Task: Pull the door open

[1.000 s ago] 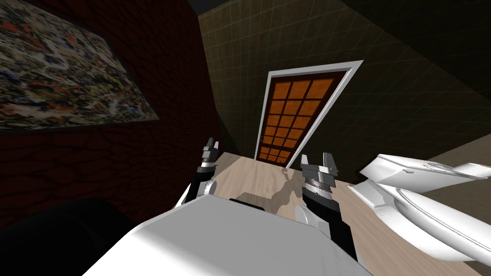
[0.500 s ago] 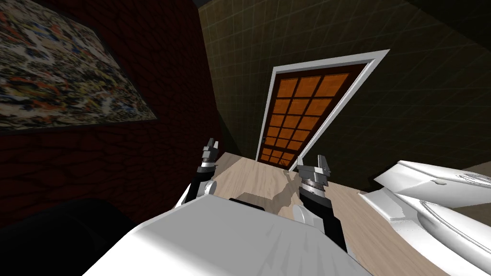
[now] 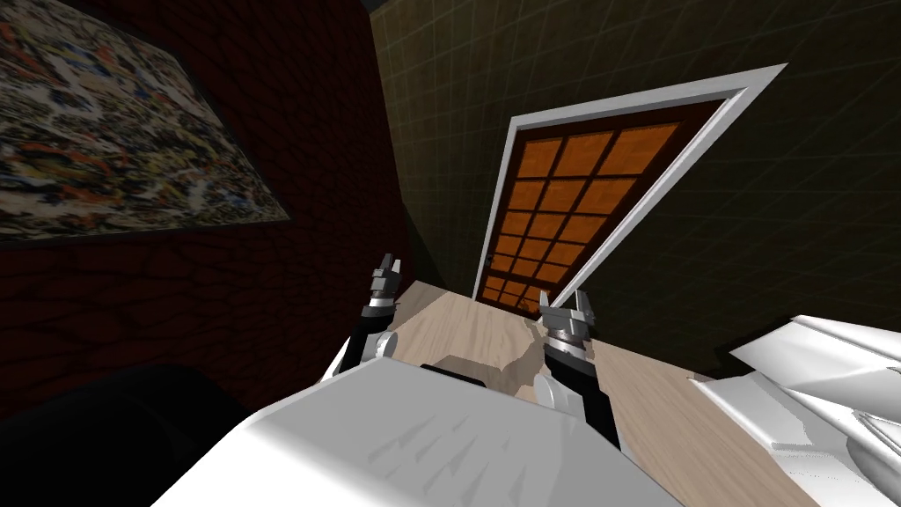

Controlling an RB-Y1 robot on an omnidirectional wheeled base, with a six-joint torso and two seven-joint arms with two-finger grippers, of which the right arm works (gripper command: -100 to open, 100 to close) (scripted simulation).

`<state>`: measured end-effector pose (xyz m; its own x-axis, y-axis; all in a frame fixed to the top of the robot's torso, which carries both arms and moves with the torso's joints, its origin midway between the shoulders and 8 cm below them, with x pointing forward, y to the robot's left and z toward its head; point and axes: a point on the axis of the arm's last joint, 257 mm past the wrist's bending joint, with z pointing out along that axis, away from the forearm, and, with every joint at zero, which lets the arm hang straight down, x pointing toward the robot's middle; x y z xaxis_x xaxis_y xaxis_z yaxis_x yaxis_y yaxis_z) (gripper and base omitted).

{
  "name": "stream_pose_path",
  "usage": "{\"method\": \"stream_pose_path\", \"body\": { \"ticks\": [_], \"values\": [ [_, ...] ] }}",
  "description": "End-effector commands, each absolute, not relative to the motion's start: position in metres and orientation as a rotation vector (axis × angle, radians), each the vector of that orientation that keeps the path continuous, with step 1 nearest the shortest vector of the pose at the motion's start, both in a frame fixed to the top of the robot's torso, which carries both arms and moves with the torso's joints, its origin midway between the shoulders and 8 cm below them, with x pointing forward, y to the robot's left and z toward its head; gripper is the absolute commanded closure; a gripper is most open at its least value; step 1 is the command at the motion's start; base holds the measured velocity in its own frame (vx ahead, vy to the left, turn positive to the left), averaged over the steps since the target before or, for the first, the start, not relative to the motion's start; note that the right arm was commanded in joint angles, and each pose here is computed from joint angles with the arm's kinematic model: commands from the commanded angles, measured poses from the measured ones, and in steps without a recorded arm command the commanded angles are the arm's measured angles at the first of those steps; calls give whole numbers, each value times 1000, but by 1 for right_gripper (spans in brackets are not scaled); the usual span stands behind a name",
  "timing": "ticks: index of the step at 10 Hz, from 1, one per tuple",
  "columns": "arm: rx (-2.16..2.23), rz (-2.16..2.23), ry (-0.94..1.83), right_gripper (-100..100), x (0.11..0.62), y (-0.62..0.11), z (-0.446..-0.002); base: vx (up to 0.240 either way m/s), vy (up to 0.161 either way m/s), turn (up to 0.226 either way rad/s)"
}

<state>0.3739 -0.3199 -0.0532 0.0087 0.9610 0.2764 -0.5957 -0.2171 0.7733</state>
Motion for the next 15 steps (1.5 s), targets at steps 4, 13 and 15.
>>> {"method": "stream_pose_path", "body": {
  "ticks": [4, 13, 15],
  "values": [
    [1034, 1622, 496, -100, 385, -330, -83, 101, -10, 71],
    [1232, 1740, 391, -100, 402, -353, -146, 97, -13, 80],
    [1277, 1763, 360, -100, 405, -358, -160, 105, -23, 89]
  ]
}}
